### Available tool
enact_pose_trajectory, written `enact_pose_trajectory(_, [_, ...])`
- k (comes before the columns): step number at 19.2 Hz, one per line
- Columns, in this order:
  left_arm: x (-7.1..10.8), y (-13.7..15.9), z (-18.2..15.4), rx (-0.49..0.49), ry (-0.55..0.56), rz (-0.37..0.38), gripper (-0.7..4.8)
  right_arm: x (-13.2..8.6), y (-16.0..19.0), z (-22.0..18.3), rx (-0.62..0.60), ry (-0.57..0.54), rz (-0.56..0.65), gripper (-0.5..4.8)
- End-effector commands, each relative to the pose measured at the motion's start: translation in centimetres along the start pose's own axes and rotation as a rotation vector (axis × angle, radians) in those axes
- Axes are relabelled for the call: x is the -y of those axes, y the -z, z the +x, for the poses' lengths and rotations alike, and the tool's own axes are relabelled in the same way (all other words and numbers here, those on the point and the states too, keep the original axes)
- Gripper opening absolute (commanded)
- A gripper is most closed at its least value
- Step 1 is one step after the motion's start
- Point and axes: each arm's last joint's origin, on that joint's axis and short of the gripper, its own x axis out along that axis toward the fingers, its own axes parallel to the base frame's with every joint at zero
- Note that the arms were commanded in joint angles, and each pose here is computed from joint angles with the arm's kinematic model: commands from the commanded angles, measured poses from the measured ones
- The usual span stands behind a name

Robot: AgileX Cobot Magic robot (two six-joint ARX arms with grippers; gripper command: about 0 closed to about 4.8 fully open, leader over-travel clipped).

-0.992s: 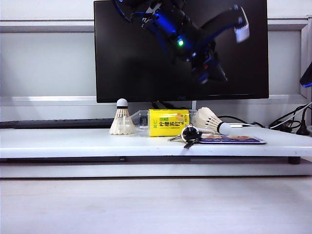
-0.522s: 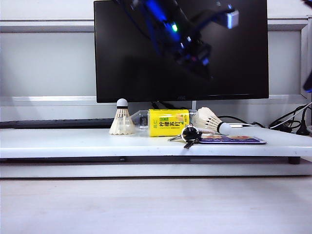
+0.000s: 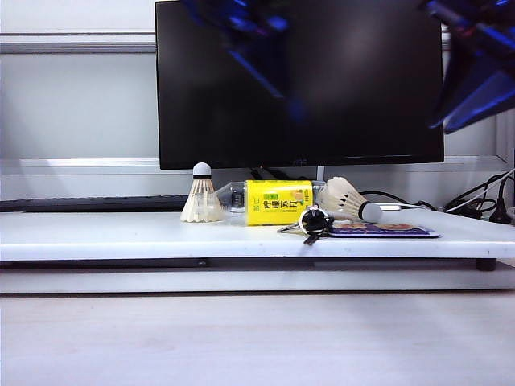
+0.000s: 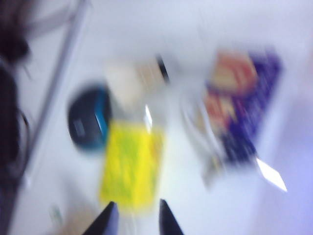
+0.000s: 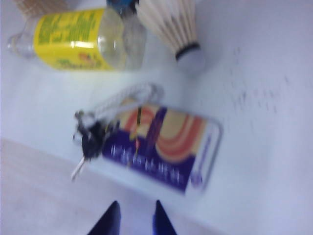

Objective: Stack the badminton balls on the table vertically.

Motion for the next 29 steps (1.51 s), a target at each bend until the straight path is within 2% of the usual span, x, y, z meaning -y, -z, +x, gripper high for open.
enact_pose_trajectory(1, [-0.3,1.4,-2.1,-0.082,0.035,-0.059,1.21,-0.1,-2.2,1.3,0.003,-0.023,-0.057,0.95])
enact_pose_trajectory(4, [-1.3,2.8,-2.9,-0.121,0.031,-0.207,1.21,0.0,-4.1,3.0,-0.013,-0.066,-0.102,0.99])
enact_pose_trajectory(5, [-1.6,3.1,-3.0,-0.124,0.035,-0.234,1.21,0.0,-4.5,3.3,-0.017,-0.069,-0.111,1.13])
enact_pose_trajectory(6, [-2.1,3.8,-3.1,-0.130,0.049,-0.289,1.21,0.1,-5.2,4.1,-0.025,-0.070,-0.128,1.58])
enact_pose_trajectory(8, [-2.7,4.7,-3.3,-0.127,0.081,-0.355,1.21,0.3,-6.0,5.3,-0.039,-0.070,-0.149,1.81])
enact_pose_trajectory(11, [-3.5,5.9,-3.6,-0.123,0.119,-0.423,1.21,0.9,-6.5,7.2,-0.065,-0.058,-0.169,1.81])
enact_pose_trajectory(16, [-4.0,6.5,-4.1,-0.117,0.119,-0.446,1.21,1.8,-6.2,9.7,-0.093,-0.034,-0.190,1.81])
enact_pose_trajectory(25, [-4.5,6.6,-4.3,-0.081,0.120,-0.447,1.21,2.2,-6.3,10.6,-0.075,0.009,-0.326,1.82])
enact_pose_trajectory(27, [-4.5,6.6,-4.3,-0.078,0.118,-0.447,1.21,2.2,-6.3,10.6,-0.075,0.013,-0.362,2.49])
enact_pose_trajectory(29, [-4.5,6.6,-4.3,-0.072,0.126,-0.447,1.21,2.2,-6.3,10.6,-0.071,0.012,-0.371,2.60])
